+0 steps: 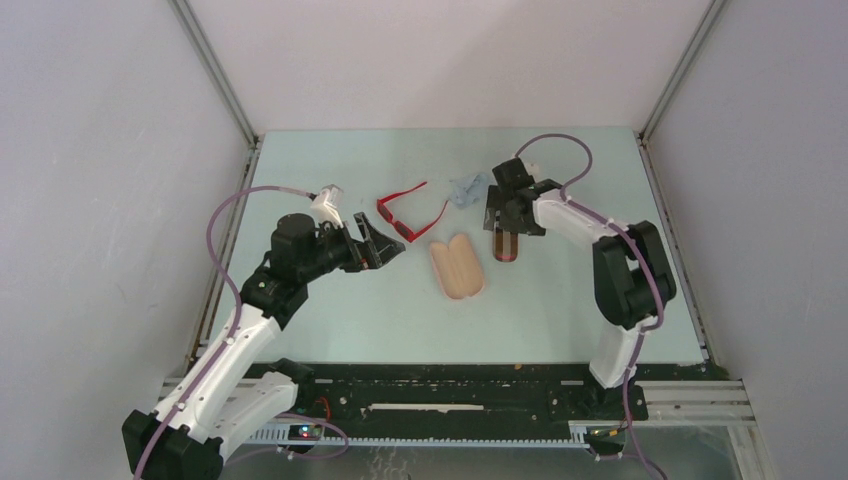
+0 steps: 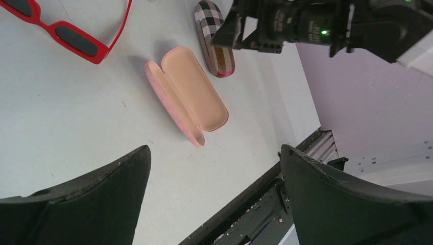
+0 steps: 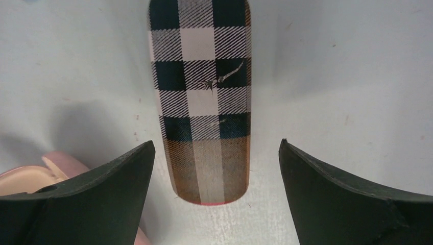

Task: Organize the sunglasses
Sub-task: Move the sunglasses case at the center of the board.

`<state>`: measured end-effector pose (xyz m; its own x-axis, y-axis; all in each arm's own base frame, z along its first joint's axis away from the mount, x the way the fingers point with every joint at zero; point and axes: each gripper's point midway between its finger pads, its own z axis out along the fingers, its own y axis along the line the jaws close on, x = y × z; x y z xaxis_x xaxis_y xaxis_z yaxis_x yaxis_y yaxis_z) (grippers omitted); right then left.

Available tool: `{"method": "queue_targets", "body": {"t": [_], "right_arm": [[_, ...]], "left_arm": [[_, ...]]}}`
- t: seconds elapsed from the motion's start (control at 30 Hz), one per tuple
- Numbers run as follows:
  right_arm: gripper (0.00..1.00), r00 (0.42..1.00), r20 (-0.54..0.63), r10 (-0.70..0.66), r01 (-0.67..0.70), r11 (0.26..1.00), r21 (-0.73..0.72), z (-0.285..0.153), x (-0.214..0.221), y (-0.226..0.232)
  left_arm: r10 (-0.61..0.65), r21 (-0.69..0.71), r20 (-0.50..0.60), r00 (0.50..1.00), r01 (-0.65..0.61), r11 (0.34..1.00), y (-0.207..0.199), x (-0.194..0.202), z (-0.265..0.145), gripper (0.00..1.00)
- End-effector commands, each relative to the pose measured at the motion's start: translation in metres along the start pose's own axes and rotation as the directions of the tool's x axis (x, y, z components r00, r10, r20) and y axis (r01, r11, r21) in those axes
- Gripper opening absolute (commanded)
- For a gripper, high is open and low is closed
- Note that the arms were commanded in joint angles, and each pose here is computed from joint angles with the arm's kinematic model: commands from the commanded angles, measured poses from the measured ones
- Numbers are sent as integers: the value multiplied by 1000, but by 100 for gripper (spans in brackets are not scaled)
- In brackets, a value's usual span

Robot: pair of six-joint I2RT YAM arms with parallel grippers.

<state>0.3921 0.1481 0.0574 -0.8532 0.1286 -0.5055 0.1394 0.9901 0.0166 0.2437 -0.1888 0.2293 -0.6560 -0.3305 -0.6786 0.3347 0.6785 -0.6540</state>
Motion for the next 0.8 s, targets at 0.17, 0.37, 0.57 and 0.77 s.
{"method": "queue_targets", "body": {"t": [0.17, 0.37, 0.57, 0.77], "right_arm": [[79, 998, -37, 53, -52, 998, 31, 18, -7, -3], [58, 986, -45, 159, -154, 984, 95, 23, -3, -60], [59, 937, -21, 348, -337, 919, 205, 21, 7, -146], [87, 901, 2, 433, -420, 874, 243, 16, 7, -185]], "left_arm": [[11, 10, 7, 1000, -12, 1000, -1, 2, -6, 100], [13, 13, -3, 1000, -13, 1000, 0, 5, -5, 100], [0, 19, -18, 1000, 0, 1000, 3, 8, 1, 100], [-33, -34, -64, 997, 31, 999, 15, 15, 11, 100]]}}
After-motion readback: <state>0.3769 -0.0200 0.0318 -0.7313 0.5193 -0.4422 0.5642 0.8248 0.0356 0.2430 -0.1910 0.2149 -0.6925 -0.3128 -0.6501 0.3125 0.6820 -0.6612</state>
